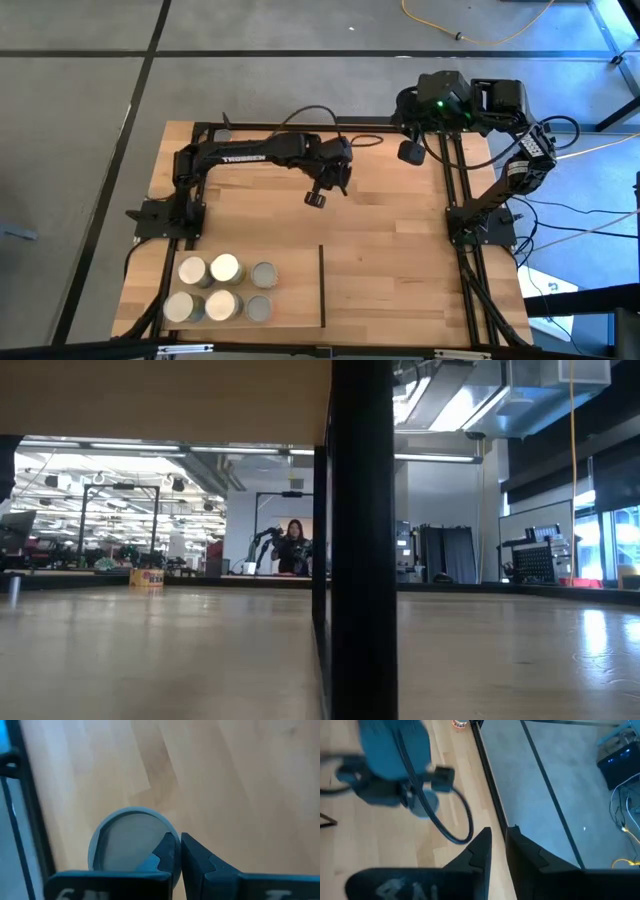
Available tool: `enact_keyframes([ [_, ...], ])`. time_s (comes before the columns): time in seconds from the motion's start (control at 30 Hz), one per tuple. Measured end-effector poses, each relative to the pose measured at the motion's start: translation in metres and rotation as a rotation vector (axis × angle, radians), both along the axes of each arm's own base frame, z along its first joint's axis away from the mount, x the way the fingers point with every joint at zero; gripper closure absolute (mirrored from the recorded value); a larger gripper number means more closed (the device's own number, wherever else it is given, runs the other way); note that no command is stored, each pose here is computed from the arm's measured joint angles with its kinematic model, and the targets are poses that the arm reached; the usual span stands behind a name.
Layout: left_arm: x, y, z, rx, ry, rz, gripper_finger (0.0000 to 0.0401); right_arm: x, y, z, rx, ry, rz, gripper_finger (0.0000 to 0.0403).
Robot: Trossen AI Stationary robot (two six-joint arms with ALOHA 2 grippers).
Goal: Pick and place cans onto a shelf
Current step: Put the canned salmon on the shelf
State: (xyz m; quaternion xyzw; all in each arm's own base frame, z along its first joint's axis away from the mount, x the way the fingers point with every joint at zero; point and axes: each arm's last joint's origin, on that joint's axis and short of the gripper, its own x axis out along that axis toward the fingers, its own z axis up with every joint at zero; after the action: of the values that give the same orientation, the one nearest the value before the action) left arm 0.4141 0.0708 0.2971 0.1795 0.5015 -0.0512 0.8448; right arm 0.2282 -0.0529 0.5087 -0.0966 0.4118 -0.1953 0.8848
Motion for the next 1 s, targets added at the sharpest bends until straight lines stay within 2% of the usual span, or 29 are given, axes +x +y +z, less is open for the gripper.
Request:
enact_keyframes([
  [0.13,-0.007,-0.017,0.045,-0.014,-0.01,-0.001,0.0395,0.0,0.0,0.0,-0.044,0.035,0.063,0.0344],
  [0.2,-0.014,-0.028,0.065,-0.035,-0.017,0.007,0.0395,0.0,0.002,-0.001,-0.042,0.054,0.137,0.0344],
  [0.33,-0.029,-0.049,0.095,-0.081,-0.005,0.034,0.0395,-0.003,0.008,0.001,0.02,0.04,0.314,0.0344],
  [0.43,-0.042,-0.067,0.112,-0.104,0.018,0.033,0.0395,-0.005,0.012,0.002,0.045,0.025,0.379,0.0344],
  [0.67,-0.075,-0.122,0.126,-0.158,0.087,-0.03,0.0395,-0.011,0.023,0.006,0.038,0.008,0.42,0.0344],
  [1.0,-0.107,-0.216,0.132,-0.277,0.118,-0.285,0.0395,-0.013,0.036,0.008,0.059,-0.007,0.508,0.0344],
])
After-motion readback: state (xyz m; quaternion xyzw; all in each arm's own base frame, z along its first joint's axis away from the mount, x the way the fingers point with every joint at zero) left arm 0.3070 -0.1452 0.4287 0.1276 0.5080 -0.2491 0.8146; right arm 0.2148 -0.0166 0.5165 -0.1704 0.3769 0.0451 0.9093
